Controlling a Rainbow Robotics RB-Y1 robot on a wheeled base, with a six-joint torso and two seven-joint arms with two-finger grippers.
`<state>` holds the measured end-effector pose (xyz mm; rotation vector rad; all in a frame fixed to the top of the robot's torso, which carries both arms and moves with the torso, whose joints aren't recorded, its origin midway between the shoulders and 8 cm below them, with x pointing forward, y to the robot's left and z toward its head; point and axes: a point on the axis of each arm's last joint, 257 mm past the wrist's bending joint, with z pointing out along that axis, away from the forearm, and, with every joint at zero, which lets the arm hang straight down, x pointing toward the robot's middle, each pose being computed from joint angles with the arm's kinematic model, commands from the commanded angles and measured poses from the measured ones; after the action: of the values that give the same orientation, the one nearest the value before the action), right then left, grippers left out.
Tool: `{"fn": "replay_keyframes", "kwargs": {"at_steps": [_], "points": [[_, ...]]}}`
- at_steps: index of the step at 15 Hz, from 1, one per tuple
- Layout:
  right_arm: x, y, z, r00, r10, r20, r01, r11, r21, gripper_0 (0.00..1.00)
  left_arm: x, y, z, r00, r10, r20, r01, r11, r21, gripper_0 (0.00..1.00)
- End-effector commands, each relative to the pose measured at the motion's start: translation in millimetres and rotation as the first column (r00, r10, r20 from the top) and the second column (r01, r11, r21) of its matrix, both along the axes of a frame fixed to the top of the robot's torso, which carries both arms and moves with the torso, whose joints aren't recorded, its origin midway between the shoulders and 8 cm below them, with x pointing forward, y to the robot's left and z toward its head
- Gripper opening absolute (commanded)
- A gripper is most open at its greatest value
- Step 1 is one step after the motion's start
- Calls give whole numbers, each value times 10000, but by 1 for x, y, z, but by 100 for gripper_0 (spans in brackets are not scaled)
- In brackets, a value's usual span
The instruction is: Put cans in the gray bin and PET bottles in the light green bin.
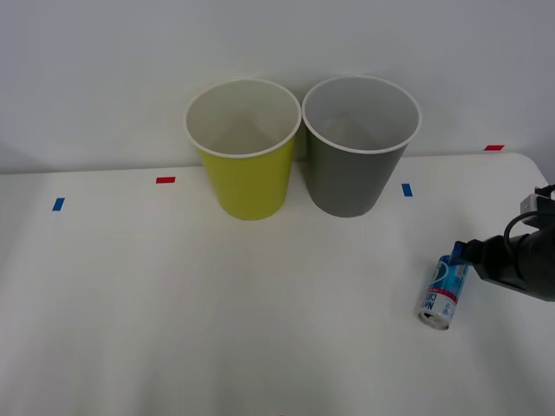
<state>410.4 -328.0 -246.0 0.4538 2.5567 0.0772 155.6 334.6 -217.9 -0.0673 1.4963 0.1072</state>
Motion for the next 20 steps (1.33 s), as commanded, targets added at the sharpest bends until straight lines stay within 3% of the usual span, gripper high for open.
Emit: {"fn": "replay_keyframes", "kwargs": {"at_steps": [1, 10, 20], "points": [[2, 6, -9, 9989, -6, -465, 24, 9993, 373, 100, 0, 0, 0, 10000, 0, 0, 0, 10000, 0, 100], [13, 9, -31, 9907, -393, -1305, 509, 9950, 863, 100, 0, 0, 0, 10000, 0, 0, 0, 10000, 0, 100], [21, 13, -54, 9818, -1095, -1549, 1341, 9783, 1581, 100, 0, 0, 0, 10000, 0, 0, 0, 10000, 0, 100]]}}
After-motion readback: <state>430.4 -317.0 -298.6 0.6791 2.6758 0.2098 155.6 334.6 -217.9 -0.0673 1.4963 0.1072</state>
